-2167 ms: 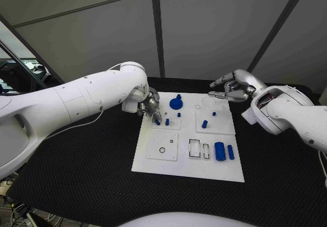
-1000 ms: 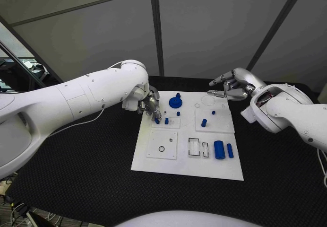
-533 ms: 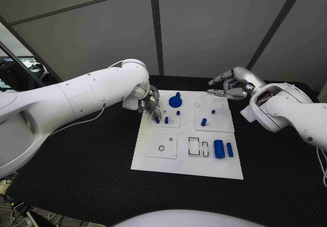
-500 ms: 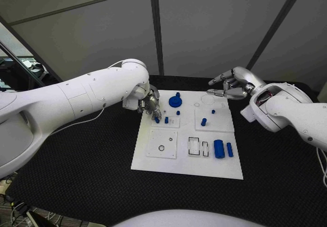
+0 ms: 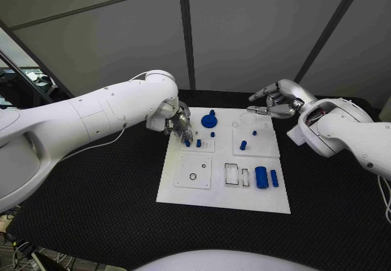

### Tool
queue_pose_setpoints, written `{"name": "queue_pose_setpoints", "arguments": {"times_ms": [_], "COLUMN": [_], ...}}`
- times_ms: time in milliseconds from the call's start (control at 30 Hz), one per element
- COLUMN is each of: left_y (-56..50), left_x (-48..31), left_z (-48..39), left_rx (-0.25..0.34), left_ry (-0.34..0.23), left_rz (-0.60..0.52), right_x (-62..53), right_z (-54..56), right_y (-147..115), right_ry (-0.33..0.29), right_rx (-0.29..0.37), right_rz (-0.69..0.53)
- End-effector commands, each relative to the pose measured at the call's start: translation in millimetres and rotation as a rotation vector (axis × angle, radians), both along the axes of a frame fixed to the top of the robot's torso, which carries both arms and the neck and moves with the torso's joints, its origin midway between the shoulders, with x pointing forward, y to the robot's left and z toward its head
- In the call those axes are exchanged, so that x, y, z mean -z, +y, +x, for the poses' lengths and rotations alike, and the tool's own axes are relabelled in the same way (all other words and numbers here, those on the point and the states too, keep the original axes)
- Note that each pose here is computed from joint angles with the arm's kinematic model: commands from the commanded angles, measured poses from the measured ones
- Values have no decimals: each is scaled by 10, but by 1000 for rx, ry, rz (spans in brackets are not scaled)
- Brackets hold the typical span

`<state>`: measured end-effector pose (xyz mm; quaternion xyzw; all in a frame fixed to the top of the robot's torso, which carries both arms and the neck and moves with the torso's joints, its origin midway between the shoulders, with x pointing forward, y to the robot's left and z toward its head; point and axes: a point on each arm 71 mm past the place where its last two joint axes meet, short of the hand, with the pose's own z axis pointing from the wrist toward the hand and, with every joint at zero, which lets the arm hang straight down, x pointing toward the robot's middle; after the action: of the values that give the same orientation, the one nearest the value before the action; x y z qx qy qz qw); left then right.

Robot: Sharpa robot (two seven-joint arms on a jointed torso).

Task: Assemble the parts on the task board

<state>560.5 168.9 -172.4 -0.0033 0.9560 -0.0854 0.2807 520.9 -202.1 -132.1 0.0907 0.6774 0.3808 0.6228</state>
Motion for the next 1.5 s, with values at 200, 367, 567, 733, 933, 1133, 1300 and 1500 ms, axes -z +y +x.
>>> {"name": "queue_pose_setpoints", "arguments": {"times_ms": [200, 367, 567, 733, 933, 1133, 1300, 1500], "left_y": [-51, -42, -42, -48, -49, -51, -46, -26], "left_x": [76, 77, 80, 80, 77, 76, 75, 70], "left_z": [-59, -59, -64, -67, -61, -59, -54, -39], "left_rx": [23, 21, 25, 27, 21, 19, 13, -5], "left_ry": [50, 51, 56, 56, 47, 44, 40, 25], "left_rz": [-7, -4, -2, -5, -13, -15, -15, -20], "right_x": [-16, -15, -14, -15, -15, -15, -15, -16], "right_z": [-4, -1, 0, 1, 1, 1, 0, 0], "right_y": [21, 21, 21, 21, 23, 24, 22, 18], "right_ry": [-5, -6, -6, -6, -7, -7, -7, -8], "right_rx": [-12, -12, -12, -12, -12, -12, -12, -11], "right_rz": [4, 4, 4, 4, 4, 4, 5, 5]}}
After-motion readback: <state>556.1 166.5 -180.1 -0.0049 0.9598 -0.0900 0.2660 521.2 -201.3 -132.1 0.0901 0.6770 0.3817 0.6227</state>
